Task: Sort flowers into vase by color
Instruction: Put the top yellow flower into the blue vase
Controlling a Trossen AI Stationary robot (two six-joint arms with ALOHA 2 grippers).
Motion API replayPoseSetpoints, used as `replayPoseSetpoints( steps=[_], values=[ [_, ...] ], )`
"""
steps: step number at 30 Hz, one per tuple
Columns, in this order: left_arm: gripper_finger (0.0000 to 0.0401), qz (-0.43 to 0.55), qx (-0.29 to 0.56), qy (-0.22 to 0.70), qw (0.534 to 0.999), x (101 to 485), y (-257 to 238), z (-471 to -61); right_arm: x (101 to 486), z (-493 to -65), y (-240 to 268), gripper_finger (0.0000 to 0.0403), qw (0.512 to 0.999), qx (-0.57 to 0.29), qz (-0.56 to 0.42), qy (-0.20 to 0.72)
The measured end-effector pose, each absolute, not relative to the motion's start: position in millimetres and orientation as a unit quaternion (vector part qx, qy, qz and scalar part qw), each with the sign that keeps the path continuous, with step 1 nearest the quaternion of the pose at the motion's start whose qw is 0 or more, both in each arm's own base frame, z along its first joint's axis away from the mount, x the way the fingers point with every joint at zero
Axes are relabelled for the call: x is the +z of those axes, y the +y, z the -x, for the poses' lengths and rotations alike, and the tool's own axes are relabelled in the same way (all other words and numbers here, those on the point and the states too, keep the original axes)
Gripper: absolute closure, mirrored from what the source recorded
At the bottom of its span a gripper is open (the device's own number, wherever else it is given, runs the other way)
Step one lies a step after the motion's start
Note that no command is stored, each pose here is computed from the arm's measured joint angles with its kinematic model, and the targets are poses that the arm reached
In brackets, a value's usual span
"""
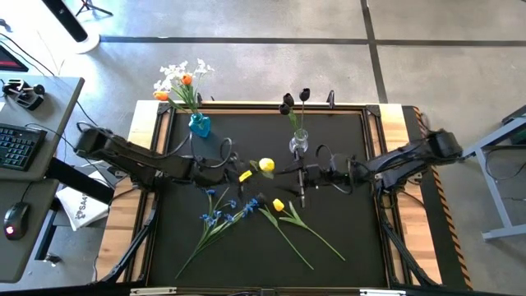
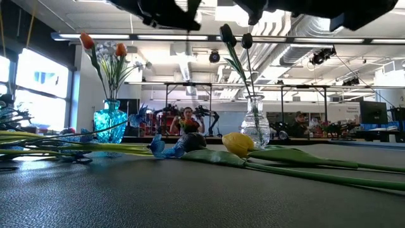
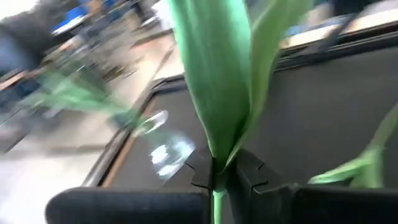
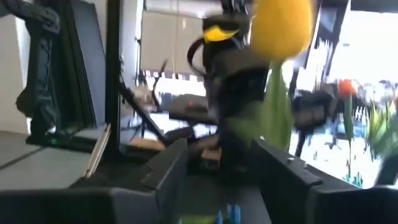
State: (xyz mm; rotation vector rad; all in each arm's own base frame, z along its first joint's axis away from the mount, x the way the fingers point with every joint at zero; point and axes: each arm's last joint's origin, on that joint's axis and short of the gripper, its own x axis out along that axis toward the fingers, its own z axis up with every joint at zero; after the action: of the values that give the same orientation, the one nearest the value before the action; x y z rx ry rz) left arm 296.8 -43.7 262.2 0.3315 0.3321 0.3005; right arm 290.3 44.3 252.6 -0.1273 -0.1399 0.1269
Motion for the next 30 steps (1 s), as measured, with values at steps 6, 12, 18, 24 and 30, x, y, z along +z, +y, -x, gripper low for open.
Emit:
replayPoseSetpoints(
  steps=[6,12,18,24,30],
  values=[
    [0.0393,-0.137,0.271,0.181,0.935,287,-28,-260,252,-280,41,0.0202,0.998,0.045,0.043,0.007],
    [0.0393,-0.081,0.315,0.128,0.937,321,-1,-225,234,-288,39,0.0206,0.998,-0.008,0.038,0.050],
    [0.0393,-0.052,0.375,0.118,0.918,340,28,-193,212,-300,40,0.0206,0.997,-0.024,0.016,0.074],
    [0.0393,-0.018,0.382,0.166,0.909,370,49,-179,199,-309,42,0.0207,0.998,-0.024,0.005,0.063],
    [0.0393,-0.023,0.425,0.251,0.869,376,71,-176,198,-311,42,0.0207,0.999,-0.022,0.003,0.049]
  ],
)
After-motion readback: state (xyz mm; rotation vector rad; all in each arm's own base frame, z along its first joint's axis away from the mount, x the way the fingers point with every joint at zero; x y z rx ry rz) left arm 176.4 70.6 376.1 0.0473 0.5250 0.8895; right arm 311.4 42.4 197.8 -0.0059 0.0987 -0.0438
